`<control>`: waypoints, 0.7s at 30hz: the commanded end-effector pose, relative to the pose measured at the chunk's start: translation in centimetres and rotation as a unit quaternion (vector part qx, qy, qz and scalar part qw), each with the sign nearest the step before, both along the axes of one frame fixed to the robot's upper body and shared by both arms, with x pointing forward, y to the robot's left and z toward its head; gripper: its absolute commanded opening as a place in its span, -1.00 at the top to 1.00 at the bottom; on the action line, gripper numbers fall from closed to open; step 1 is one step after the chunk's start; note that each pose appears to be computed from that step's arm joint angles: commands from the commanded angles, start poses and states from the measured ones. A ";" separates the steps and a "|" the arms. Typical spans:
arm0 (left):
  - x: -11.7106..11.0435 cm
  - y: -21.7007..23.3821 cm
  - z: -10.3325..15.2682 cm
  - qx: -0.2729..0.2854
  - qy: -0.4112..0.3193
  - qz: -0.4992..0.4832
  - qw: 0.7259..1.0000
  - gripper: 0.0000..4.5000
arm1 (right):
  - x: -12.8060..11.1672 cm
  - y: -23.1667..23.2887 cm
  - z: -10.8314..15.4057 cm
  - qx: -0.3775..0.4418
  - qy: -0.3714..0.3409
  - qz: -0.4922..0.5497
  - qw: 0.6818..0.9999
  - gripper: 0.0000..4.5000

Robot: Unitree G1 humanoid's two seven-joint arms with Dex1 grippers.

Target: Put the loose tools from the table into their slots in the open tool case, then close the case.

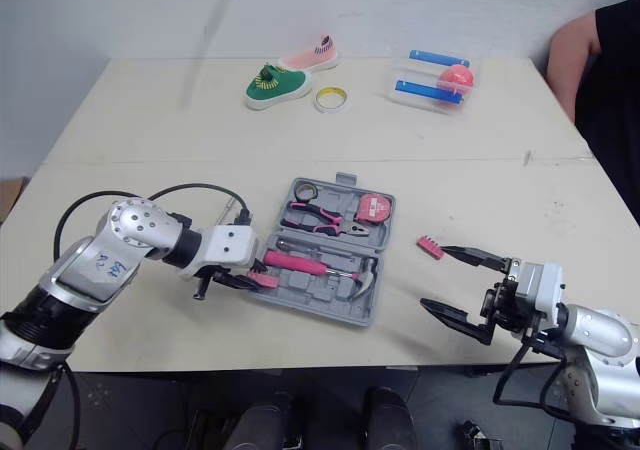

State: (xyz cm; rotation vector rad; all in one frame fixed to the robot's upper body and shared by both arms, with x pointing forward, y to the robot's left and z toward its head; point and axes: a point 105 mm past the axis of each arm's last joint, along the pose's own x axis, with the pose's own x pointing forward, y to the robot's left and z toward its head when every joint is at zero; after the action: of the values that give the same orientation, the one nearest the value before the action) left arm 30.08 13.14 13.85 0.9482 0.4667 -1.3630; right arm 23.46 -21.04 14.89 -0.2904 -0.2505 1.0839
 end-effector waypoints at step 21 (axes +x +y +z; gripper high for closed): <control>0.8 -2.4 -0.1 0.000 -0.015 -0.025 1.000 0.68 | -0.6 1.3 2.2 0.013 -0.016 0.017 1.000 -1.00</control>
State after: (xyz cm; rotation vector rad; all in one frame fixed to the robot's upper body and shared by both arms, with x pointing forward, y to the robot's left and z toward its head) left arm 30.98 11.01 13.63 0.9565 0.4251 -1.3834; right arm 23.09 -19.85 15.92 -0.2593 -0.2568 1.1062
